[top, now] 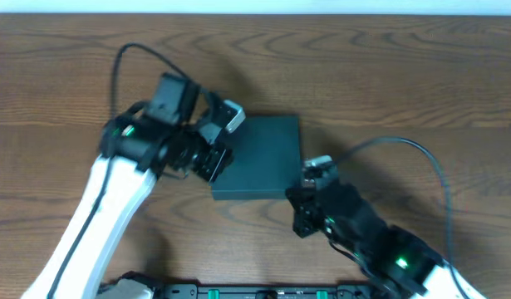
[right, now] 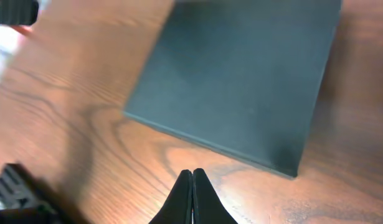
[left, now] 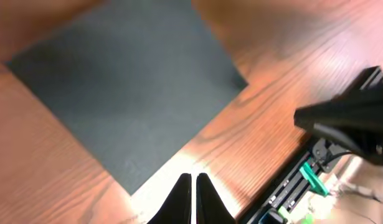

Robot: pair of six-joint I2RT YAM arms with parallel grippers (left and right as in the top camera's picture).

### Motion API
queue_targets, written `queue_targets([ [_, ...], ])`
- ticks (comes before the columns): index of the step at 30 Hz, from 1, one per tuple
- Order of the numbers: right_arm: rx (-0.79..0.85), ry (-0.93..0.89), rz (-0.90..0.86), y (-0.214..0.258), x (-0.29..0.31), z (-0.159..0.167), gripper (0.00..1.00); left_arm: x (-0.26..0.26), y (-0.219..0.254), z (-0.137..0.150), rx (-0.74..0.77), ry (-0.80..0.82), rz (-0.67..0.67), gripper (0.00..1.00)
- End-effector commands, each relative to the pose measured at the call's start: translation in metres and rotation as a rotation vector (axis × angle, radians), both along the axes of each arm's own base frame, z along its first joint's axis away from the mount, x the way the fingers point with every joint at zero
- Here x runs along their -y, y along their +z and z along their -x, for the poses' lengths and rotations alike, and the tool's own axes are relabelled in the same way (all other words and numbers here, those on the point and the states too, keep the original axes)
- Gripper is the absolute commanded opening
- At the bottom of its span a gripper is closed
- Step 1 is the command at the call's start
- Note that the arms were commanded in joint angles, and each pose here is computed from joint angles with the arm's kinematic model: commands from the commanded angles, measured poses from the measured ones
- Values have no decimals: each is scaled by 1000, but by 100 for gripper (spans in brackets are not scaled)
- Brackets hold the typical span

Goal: Pack container

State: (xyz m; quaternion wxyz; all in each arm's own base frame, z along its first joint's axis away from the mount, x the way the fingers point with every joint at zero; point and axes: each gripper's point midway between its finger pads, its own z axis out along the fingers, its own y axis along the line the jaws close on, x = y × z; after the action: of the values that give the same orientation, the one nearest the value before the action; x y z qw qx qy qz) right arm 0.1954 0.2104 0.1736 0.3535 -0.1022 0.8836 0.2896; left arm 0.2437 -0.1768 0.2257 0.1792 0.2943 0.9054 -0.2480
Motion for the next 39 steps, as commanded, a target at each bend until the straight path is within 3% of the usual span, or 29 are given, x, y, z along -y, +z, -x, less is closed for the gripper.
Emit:
queue_targets([
  [1, 72, 14, -57, 29, 9, 10, 2, -17, 24, 17, 78, 49, -15, 6],
  [10, 83, -4, -116, 50, 45, 42, 2, -51, 61, 90, 232, 72, 13, 6],
  [18, -52, -52, -83, 23, 68, 64, 2, -63, 14, 128, 171, 123, 37, 6],
  [24, -78, -56, -56, 16, 72, 68, 2, -59, -23, 137, 97, 157, 89, 6],
  [25, -79, -56, -56, 15, 73, 68, 13, -59, -23, 135, 99, 166, 92, 6],
  [26, -81, -54, -56, 15, 72, 68, 50, -58, -21, 134, 107, 167, 96, 17],
  [27, -83, -53, -55, 15, 72, 69, 91, -58, -21, 133, 107, 173, 101, 45],
  [28, -87, -50, -53, 14, 72, 70, 99, -57, -20, 132, 105, 184, 107, 90],
  [29, -99, -38, -53, 13, 71, 72, 99, -57, -19, 131, 109, 183, 109, 95],
  [39, -120, -22, -47, 9, 71, 77, 99, -58, -20, 132, 101, 183, 104, 95],
])
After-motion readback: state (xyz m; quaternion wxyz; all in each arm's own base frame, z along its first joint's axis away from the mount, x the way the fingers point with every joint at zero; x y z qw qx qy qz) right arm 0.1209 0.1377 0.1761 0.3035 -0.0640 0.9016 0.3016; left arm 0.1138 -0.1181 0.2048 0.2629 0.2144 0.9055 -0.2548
